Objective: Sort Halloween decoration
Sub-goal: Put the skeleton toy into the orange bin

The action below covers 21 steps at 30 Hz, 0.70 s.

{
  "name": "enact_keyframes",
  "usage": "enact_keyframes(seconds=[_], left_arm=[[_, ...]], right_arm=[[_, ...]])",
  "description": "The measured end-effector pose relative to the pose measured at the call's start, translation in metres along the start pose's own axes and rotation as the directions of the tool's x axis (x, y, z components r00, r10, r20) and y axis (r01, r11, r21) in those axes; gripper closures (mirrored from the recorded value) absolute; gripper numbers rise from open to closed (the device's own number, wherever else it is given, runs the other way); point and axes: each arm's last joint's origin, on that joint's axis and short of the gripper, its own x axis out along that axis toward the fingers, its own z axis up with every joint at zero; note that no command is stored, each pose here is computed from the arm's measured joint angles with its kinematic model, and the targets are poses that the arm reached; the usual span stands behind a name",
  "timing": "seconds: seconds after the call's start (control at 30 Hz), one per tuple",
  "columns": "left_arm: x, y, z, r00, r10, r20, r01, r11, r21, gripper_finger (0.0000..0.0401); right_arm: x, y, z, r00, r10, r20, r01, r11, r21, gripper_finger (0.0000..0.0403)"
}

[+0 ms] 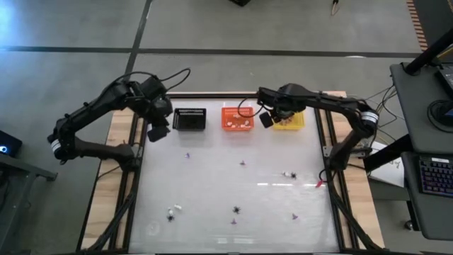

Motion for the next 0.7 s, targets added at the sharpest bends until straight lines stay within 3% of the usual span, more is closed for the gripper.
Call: enact_keyframes(seconds=[0.33,0.5,0.7], left_arm=[[0.015,-0.003,-0.032,0.996,0.019,0.092,-0.019,1.000,0.002,0.0264],[0.020,-0.002,-0.036,0.993,0.022,0.117,-0.022,1.000,0.002,0.0264],[0.023,-0.001,-0.034,0.993,0.022,0.114,-0.022,1.000,0.001,0.0264]], right_arm=[[-0.048,0.024,-0.057,0.989,0.146,0.012,-0.146,0.989,0.037,0.0307],[-0.056,0.043,-0.091,0.988,0.158,-0.001,-0.157,0.987,0.028,0.0307],[-0.051,0.064,-0.132,0.990,0.135,-0.028,-0.136,0.989,-0.064,0.0307]])
